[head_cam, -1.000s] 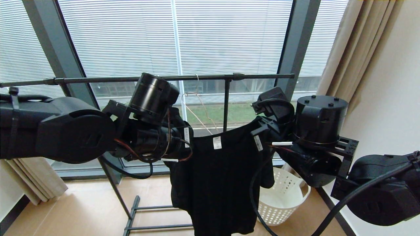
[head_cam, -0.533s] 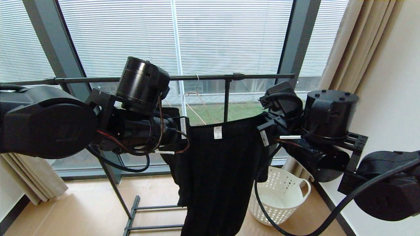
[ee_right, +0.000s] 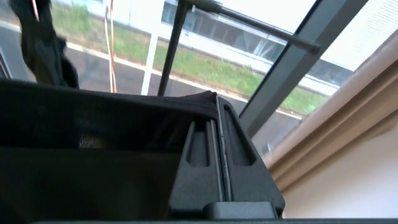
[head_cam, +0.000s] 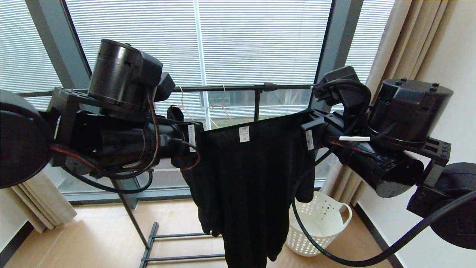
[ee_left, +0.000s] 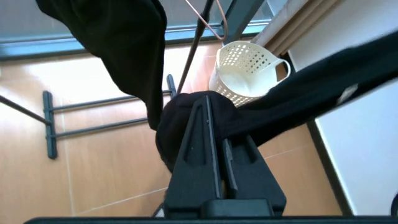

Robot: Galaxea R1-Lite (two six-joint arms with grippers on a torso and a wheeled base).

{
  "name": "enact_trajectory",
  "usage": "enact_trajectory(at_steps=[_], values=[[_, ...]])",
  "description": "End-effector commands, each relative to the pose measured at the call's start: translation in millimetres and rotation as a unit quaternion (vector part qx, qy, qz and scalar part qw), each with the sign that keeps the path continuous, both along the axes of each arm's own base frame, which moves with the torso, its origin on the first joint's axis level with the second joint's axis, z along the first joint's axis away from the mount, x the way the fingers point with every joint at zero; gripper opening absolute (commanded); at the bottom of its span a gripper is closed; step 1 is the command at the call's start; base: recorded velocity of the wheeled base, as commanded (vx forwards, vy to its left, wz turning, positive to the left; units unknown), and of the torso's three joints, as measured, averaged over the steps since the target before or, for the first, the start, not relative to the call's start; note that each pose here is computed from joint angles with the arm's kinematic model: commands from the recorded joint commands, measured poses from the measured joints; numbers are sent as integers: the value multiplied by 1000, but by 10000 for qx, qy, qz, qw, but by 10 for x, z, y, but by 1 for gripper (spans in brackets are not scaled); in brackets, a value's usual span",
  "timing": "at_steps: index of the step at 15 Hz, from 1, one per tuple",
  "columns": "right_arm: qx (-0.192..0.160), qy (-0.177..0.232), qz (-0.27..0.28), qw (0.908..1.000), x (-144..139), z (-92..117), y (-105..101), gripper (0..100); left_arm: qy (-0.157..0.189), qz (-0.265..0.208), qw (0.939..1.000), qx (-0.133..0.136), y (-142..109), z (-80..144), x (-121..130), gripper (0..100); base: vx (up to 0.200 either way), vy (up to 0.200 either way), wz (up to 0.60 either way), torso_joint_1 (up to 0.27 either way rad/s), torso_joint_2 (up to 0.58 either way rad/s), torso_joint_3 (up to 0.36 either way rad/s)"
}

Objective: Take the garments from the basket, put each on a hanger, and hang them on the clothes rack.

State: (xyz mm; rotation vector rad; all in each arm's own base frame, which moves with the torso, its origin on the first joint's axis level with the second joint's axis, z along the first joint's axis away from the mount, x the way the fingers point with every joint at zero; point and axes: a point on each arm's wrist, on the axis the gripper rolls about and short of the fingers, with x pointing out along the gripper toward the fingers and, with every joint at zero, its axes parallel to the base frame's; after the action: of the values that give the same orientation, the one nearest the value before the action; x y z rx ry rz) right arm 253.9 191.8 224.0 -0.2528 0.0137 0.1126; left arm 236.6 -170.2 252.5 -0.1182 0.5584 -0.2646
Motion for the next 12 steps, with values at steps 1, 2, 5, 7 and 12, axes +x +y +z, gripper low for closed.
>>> enact_trajectory(at_steps=[1, 2, 5, 7, 12], values=[[101, -122, -21, 9999, -12, 50, -10, 0, -157, -154, 9998, 36, 65, 78, -177, 0, 0, 0, 0, 0, 0, 0], [64, -87, -36, 9999, -20, 24, -12, 0, -191, -212, 9995, 151, 65, 73, -177, 0, 0, 0, 0, 0, 0, 0], [-346, 141, 134, 9992, -269, -65, -100, 0, -408, -264, 9985, 246, 70, 173, -128, 0, 0, 0, 0, 0, 0, 0], [-1098, 268, 660, 9914, -584, -81, -224, 0, -524, -214, 9979, 301, 56, 228, -8, 0, 0, 0, 0, 0, 0, 0], [-1209, 748, 1821, 9729, -1052, -105, -14, 0, -641, -124, 9976, 227, -132, 278, 352, 0, 0, 0, 0, 0, 0, 0]])
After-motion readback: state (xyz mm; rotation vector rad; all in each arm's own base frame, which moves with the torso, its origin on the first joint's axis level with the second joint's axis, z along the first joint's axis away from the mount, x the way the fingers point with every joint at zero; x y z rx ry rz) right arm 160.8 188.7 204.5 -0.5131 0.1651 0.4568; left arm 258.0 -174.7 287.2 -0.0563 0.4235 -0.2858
